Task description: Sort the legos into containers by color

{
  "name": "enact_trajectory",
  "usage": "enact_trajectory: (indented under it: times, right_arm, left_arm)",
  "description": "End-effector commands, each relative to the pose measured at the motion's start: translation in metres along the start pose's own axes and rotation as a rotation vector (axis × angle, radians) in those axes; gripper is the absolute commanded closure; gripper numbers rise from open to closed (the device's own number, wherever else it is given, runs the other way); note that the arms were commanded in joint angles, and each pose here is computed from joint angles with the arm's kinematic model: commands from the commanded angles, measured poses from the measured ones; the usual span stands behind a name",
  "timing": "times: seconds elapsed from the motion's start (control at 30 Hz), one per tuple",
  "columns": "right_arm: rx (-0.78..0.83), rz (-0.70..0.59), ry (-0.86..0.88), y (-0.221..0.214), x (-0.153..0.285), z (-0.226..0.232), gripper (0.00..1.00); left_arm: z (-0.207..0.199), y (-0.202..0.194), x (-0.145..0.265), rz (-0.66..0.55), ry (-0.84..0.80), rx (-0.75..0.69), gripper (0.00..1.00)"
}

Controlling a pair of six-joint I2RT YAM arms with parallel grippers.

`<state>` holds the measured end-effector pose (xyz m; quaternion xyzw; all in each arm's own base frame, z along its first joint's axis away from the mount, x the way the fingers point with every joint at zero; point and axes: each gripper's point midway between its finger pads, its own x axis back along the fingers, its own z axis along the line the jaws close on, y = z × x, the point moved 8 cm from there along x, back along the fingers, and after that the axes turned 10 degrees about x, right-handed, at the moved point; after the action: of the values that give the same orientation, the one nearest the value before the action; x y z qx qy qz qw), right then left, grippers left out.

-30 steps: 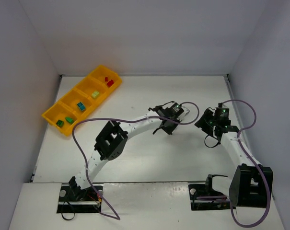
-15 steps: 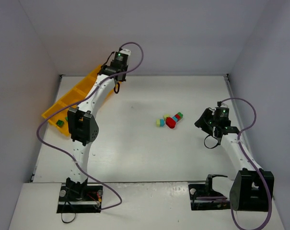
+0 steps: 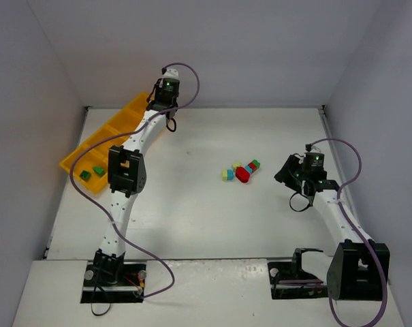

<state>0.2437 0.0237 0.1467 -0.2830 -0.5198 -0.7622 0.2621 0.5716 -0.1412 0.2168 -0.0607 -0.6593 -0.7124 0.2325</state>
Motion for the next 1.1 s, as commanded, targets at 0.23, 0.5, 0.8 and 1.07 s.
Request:
enact_trajectory:
  times: [0.23, 0.5, 0.8, 1.07]
  right_arm:
    - [0.041, -0.051, 0.038, 0.01, 0.009, 0.006, 0.51]
    - [0.051, -0.05, 0.048, 0.011, 0.009, 0.007, 0.51]
    - [0.064, -0.056, 0.08, 0.011, 0.013, 0.01, 0.5]
    - [0.09, -0.075, 0.106, 0.012, 0.016, 0.013, 0.5]
  left_arm:
    - [0.029, 0.032, -0.031, -0.155, 0.05, 0.213, 0.91]
    - [0.033, 0.029, -0.039, -0.141, 0.024, 0.246, 0.77]
    - [0.043, 0.048, -0.019, -0.139, -0.021, 0.27, 0.62]
    - [0.002, 0.042, 0.066, 0.08, -0.531, 0.362, 0.57]
